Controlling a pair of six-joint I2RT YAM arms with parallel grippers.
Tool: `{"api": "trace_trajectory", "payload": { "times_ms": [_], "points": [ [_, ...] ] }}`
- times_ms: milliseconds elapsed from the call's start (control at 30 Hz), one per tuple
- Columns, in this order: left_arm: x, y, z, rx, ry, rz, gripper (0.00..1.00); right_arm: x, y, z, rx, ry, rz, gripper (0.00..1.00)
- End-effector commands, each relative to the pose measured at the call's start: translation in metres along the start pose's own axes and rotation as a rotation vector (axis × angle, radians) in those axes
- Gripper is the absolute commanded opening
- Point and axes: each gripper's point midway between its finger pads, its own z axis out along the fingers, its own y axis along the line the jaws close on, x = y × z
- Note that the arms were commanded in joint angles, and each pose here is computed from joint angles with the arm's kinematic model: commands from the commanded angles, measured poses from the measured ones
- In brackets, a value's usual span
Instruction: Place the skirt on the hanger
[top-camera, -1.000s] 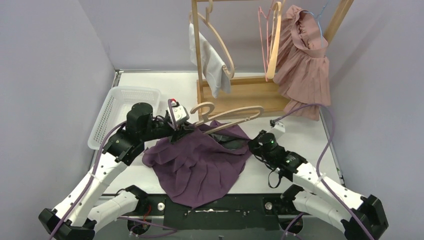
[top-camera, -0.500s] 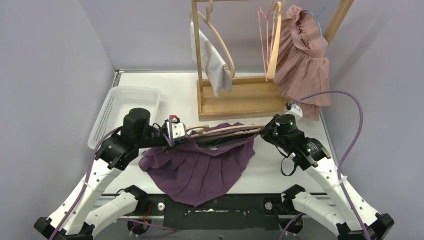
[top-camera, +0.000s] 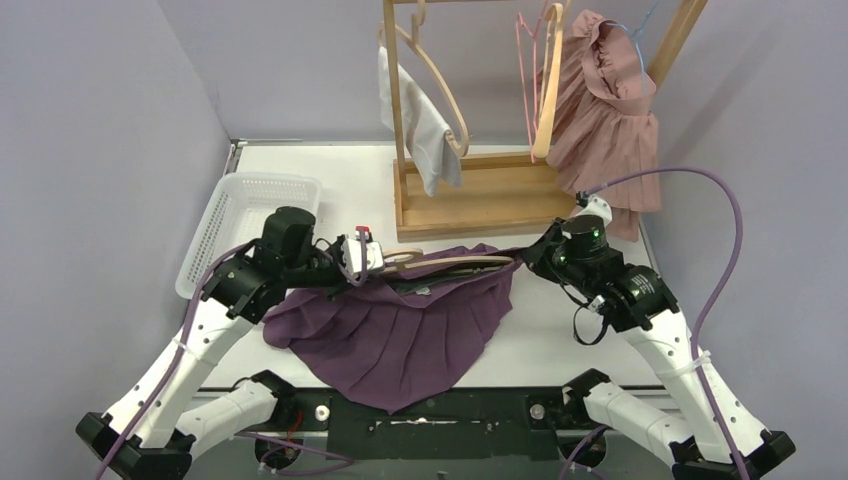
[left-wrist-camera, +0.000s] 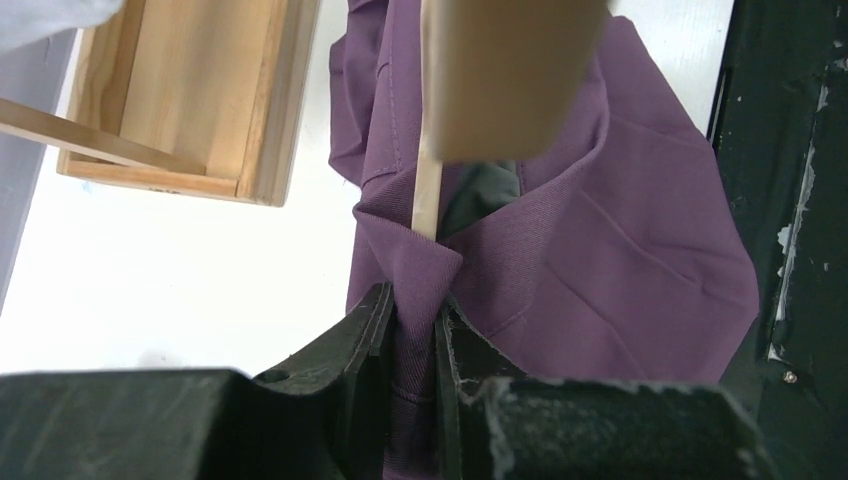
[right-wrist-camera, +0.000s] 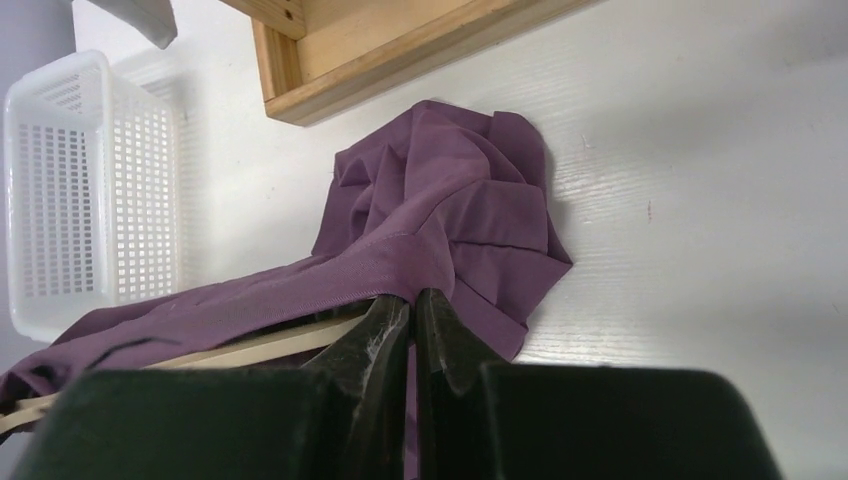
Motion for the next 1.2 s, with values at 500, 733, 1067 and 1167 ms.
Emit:
{"api": "trace_trajectory", "payload": {
  "times_ms": [500, 733, 1067, 1167],
  "points": [
    [-0.137, 0.028, -0.040, 0.047, -0.256, -0.104, 0.00, -0.091, 0.092, -0.091, -0.333, -0.144, -0.054, 0.00],
    [-0.126, 0.020, -0.015, 0.124, -0.291, -0.090, 0.00, -0.062, 0.085, -0.064, -0.317, -0.040, -0.056, 0.00],
    [-0.063, -0.001, 0.071, 0.276, -0.354, -0.179, 0.00, 0.025, 0.096, 0.008, -0.539, 0.200, -0.117, 0.00],
    [-0.060, -0.005, 0.075, 0.292, -0.383, -0.160, 0.00, 0.036, 0.105, 0.007, -0.663, 0.210, -0.211, 0.00]
  ]
}}
